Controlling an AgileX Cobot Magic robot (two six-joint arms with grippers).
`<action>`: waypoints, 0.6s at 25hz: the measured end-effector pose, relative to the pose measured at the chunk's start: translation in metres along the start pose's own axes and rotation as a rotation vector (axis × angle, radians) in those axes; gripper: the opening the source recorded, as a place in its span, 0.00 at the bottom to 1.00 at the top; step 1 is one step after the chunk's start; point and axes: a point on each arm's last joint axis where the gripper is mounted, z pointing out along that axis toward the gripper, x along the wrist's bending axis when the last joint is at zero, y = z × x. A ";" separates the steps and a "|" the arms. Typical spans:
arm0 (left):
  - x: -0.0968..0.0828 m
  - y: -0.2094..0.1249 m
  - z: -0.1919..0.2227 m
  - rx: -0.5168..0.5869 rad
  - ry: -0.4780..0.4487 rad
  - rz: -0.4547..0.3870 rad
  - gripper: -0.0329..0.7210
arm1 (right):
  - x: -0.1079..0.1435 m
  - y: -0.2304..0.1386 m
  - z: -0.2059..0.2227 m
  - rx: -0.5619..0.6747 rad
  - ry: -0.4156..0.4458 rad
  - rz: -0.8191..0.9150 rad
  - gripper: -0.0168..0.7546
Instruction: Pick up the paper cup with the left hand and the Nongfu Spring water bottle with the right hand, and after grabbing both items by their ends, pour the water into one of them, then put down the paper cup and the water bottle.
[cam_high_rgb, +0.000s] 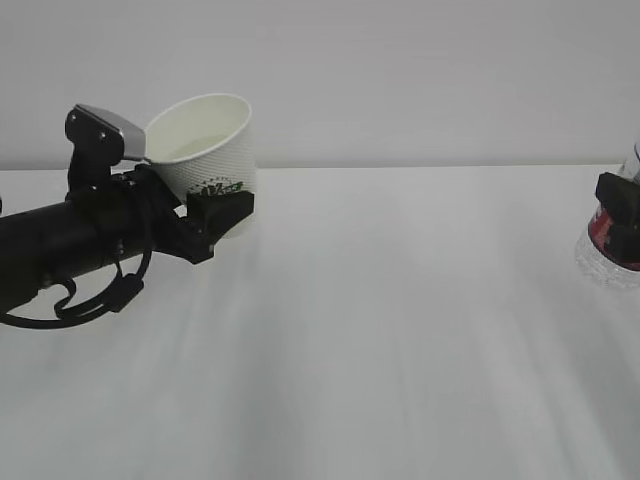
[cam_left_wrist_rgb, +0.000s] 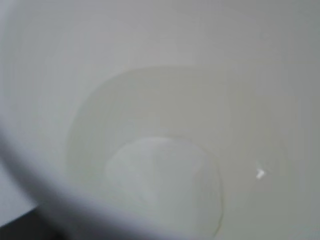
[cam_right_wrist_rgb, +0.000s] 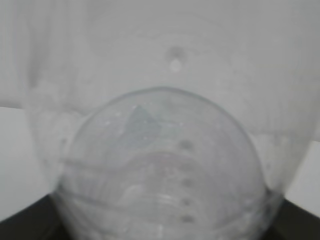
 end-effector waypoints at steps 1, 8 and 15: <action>0.004 0.000 -0.001 -0.001 0.012 -0.002 0.69 | 0.000 0.000 0.000 0.000 0.000 0.000 0.65; 0.026 0.000 -0.010 -0.006 0.085 -0.019 0.68 | 0.000 0.000 0.000 0.000 0.000 0.000 0.65; 0.051 -0.003 -0.020 0.015 0.209 -0.047 0.68 | 0.000 0.000 0.000 0.000 0.000 0.000 0.65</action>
